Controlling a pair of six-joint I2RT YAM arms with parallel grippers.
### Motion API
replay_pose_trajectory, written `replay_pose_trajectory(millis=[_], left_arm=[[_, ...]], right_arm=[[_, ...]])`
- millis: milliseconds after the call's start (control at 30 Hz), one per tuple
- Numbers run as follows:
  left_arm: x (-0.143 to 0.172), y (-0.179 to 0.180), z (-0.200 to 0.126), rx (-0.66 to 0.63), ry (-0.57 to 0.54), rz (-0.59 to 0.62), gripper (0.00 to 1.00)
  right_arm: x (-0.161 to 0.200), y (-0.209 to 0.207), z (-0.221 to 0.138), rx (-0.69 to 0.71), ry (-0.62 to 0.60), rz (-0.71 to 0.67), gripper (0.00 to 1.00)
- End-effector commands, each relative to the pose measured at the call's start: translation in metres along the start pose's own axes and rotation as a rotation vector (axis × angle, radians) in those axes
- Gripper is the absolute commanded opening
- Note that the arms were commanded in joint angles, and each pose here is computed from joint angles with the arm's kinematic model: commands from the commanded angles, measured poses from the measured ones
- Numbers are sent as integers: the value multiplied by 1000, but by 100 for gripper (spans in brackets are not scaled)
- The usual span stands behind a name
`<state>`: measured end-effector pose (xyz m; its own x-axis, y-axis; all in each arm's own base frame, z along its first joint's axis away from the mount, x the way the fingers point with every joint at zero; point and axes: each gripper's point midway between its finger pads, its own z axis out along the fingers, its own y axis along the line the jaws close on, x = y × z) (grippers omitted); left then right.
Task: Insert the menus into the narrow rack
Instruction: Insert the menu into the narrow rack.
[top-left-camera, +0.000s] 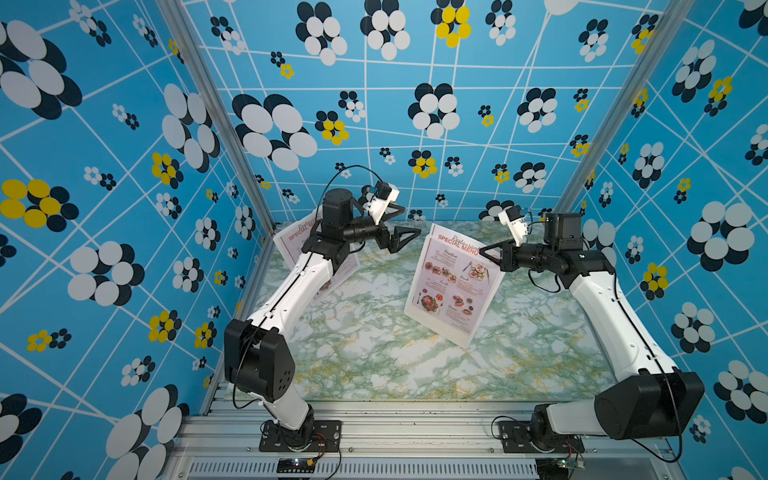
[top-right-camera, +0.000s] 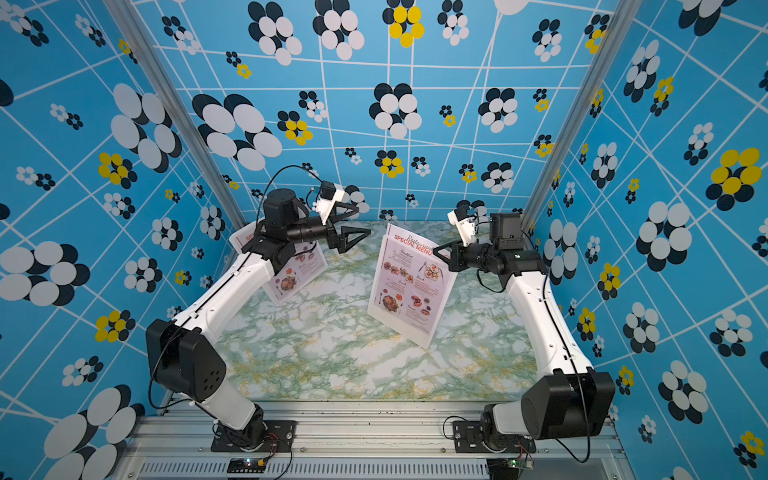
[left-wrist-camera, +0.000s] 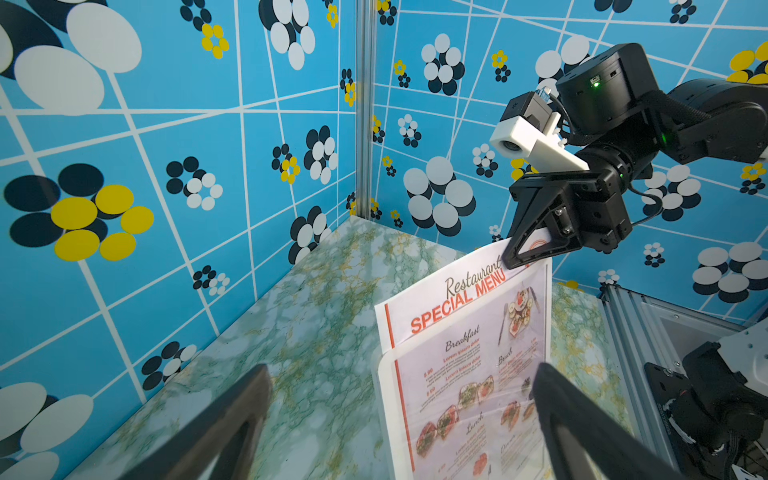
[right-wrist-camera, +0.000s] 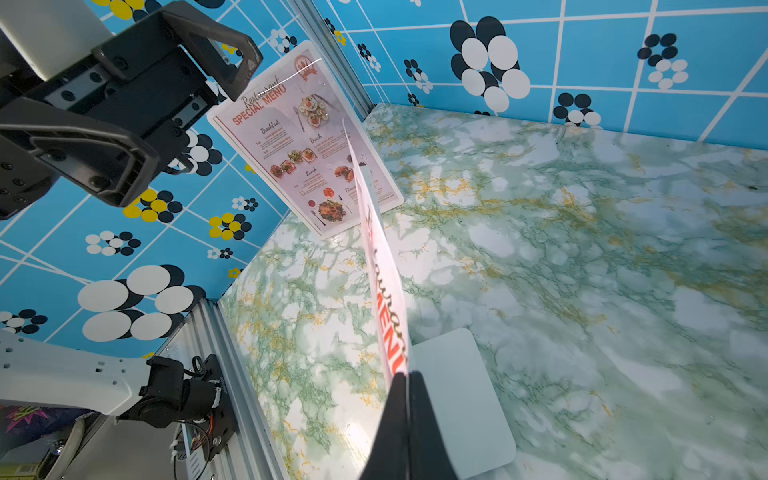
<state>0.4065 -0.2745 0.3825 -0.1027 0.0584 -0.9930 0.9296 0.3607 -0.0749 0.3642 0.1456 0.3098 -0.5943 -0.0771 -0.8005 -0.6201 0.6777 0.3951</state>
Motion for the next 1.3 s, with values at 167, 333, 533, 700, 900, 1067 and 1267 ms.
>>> replay_pose_trajectory(millis=[167, 333, 533, 700, 900, 1067, 1267], left_arm=[[-7, -7, -7, 11, -27, 8, 99], [-9, -7, -7, 11, -36, 7, 100], [-7, -7, -9, 2, -43, -3, 99], [-4, -9, -10, -3, -59, -21, 99], [4, -10, -11, -16, -81, -50, 99], [9, -13, -12, -25, -88, -76, 99], [14, -19, -18, -67, -112, -93, 99]], right_arm=[[24, 2, 4, 44, 57, 27, 11], [18, -4, -1, 104, 39, 20, 27], [-6, -15, -23, 258, -31, 28, 67], [-28, -15, -42, 410, -88, 64, 94], [-53, -9, -65, 501, -201, 153, 74], [-66, -2, -59, 589, -220, 170, 25], [-71, 2, -32, 659, -182, 157, 11]])
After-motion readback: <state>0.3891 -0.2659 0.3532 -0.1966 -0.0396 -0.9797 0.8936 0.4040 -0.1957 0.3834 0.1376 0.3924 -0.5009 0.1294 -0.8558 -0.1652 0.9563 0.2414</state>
